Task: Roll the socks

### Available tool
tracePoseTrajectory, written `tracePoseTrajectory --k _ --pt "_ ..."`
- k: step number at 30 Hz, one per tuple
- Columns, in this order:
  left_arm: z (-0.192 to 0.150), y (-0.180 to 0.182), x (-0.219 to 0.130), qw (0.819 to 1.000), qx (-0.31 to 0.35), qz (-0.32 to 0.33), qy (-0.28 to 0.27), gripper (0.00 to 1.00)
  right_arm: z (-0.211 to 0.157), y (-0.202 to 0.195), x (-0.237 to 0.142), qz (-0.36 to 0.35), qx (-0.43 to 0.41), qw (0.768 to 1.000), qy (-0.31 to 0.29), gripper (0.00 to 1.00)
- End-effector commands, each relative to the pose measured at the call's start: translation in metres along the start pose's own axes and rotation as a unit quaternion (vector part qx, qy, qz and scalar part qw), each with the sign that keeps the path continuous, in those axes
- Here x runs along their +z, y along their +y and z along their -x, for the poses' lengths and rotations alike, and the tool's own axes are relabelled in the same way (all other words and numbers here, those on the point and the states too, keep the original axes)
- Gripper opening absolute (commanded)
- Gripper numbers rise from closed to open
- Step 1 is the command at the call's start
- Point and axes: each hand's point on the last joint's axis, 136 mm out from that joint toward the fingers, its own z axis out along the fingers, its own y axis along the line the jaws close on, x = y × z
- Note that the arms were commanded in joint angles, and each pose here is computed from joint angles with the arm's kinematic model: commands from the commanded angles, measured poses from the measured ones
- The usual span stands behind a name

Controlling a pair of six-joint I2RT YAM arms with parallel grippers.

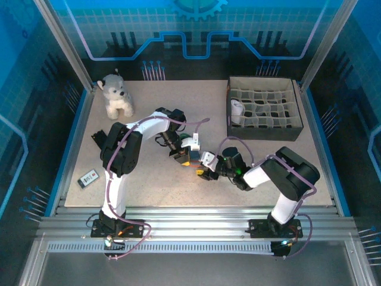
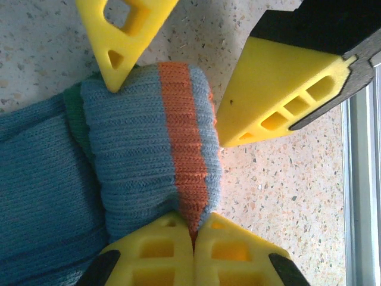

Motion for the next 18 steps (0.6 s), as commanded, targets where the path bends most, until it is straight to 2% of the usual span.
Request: tracePoseTrajectory --k 1,4,7,9,11,14,16,18 --pt "0.002 -0.004 -0.003 1.000 0.001 -0.020 -0.013 0.00 0.009 0.000 0.007 0.005 -0.021 1.000 -0.017 0.60" --pt "0.004 -0.004 -0.004 1.000 0.001 -0.019 -0.016 0.00 0.013 0.002 0.010 0.002 -0.032 0.999 -0.022 0.53" --pt "0.005 -0.003 -0.006 1.000 -0.001 -0.019 -0.019 0.00 0.013 0.005 0.011 -0.005 -0.043 0.999 -0.023 0.35" --pt "0.006 -0.002 -0.008 1.000 -0.008 -0.018 -0.024 0.00 0.014 0.007 0.011 -0.015 -0.053 0.998 -0.027 0.20" --pt "0.008 0.001 -0.010 0.999 -0.018 -0.014 -0.030 0.00 0.014 0.009 0.010 -0.023 -0.063 0.997 -0.027 0.10" --pt "0.011 0.004 -0.014 0.999 -0.035 -0.009 -0.039 0.00 0.014 0.014 0.010 -0.028 -0.075 0.997 -0.022 0.01" --pt "0.013 0.006 -0.017 0.998 -0.047 -0.005 -0.046 0.00 0.012 0.016 0.011 -0.028 -0.079 0.996 -0.018 0.00" --pt "0.016 0.014 -0.020 0.995 -0.083 0.012 -0.050 0.10 0.011 0.020 0.012 -0.027 -0.086 0.996 -0.011 0.00"
